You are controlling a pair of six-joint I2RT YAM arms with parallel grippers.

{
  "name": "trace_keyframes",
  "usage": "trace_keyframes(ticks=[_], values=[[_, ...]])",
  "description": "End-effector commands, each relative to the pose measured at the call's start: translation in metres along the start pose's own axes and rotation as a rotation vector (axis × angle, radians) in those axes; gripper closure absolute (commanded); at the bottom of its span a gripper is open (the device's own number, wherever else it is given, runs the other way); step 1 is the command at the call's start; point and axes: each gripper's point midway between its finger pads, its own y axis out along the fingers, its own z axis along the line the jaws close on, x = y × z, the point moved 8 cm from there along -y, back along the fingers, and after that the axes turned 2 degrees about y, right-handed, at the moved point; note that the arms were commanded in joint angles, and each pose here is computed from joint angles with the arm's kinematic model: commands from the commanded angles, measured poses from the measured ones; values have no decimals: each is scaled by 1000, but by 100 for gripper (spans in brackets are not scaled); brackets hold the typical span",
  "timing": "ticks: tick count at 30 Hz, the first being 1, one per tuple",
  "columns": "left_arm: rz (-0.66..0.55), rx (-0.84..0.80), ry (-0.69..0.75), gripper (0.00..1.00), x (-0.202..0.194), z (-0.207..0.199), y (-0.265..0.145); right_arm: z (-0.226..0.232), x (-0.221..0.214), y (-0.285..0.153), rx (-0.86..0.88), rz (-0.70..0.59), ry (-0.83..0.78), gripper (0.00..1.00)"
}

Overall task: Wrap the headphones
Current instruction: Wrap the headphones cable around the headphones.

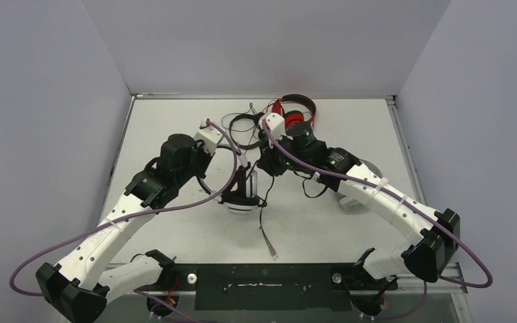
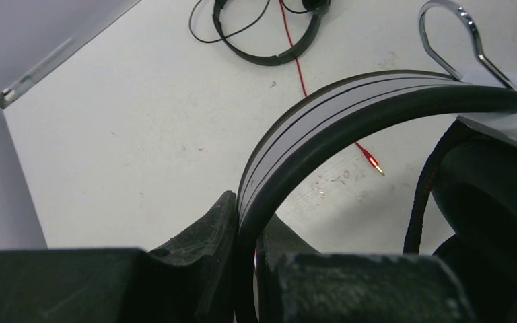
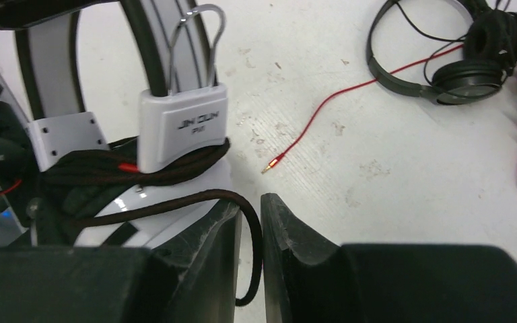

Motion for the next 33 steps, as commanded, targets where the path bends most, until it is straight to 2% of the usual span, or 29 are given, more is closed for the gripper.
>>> trace_keyframes(ticks=[1,11,18,22,26,33], values=[[-102,-201,-115,100,32,-16,-17,-25,15,-12,-183,-171,-35,82],[-176,-383,-419,100,94,-24,-50,-33,-20,-3,-109,-271,15,82],[-199,-497,-652,100,130,-28,-74,-23,-16,-11,64,-471,54,69],[-194,-564,-763,100,153,-29,-84,-24,-18,-10,89,-528,72,68],[-236,-582,-837,100,172,-25,-90,-22,-25,-5,167,-570,93,66],[-264,-633,-909,100,194,-26,-86,-13,-42,5,300,-592,118,55]])
